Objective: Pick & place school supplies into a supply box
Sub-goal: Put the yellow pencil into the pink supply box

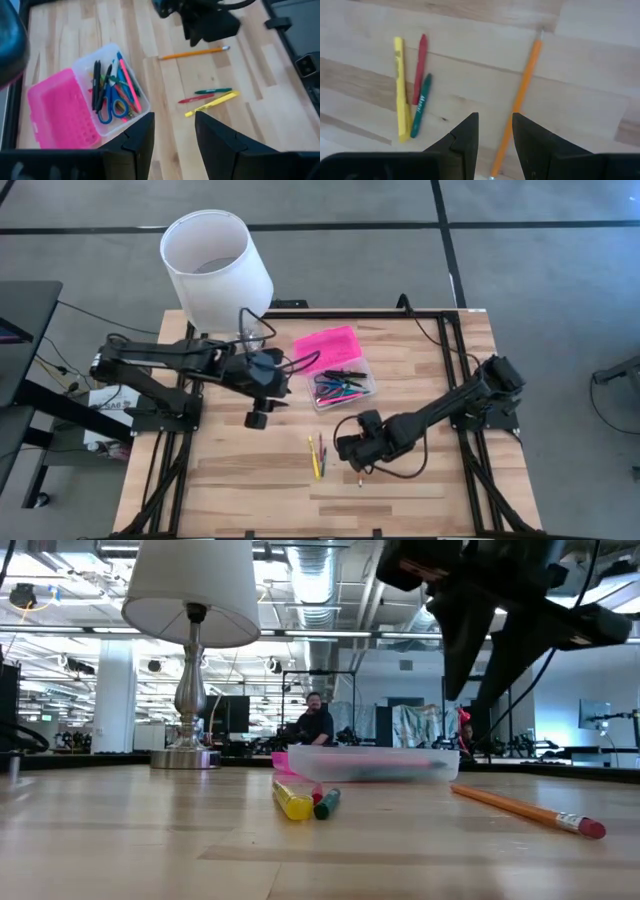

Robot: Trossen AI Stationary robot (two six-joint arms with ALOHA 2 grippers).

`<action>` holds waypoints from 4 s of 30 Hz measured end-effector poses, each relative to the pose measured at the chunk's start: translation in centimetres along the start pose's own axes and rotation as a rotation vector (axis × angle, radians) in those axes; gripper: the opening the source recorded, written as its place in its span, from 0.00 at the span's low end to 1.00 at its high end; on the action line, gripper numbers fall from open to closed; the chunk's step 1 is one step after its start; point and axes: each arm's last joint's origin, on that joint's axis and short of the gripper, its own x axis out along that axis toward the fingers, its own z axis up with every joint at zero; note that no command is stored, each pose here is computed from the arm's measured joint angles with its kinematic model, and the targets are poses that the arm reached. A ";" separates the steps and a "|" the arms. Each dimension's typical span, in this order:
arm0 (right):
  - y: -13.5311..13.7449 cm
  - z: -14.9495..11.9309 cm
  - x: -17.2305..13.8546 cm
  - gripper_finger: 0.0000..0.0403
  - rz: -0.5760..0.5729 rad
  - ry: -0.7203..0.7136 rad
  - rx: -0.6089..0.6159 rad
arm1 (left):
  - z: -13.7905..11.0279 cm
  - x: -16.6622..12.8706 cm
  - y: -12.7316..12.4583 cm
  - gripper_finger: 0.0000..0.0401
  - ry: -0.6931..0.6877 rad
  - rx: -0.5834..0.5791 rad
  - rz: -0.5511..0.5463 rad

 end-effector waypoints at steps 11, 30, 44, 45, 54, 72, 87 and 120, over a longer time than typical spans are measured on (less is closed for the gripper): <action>0.1 -1.7 4.0 0.27 -0.102 0.125 0.030 | -0.2 -1.3 -0.8 0.34 -0.024 0.016 0.002; 1.0 -2.1 5.4 0.27 -0.038 0.131 0.060 | -0.6 -1.2 -0.8 0.34 0.021 0.032 0.011; -1.6 -1.8 4.0 0.27 -0.387 0.194 0.038 | -0.6 -1.2 -0.7 0.34 0.024 0.049 0.036; -1.8 -1.8 4.1 0.27 -0.400 0.202 0.035 | -0.6 -1.2 -0.7 0.34 0.025 0.048 0.037; -4.2 -3.5 4.9 0.27 -0.503 0.229 0.057 | -0.7 -1.2 -0.7 0.34 0.034 0.049 0.038; -6.7 -7.4 4.3 0.27 -0.514 0.200 0.110 | -0.7 -1.2 -0.7 0.34 0.030 0.048 0.042; -11.8 -8.5 3.2 0.27 -0.792 0.225 0.043 | -0.6 -1.2 -0.7 0.34 0.023 0.032 0.042; -20.3 -5.4 -0.2 0.27 -0.642 0.177 -0.068 | -0.4 -0.9 0.1 0.34 0.011 -0.064 0.096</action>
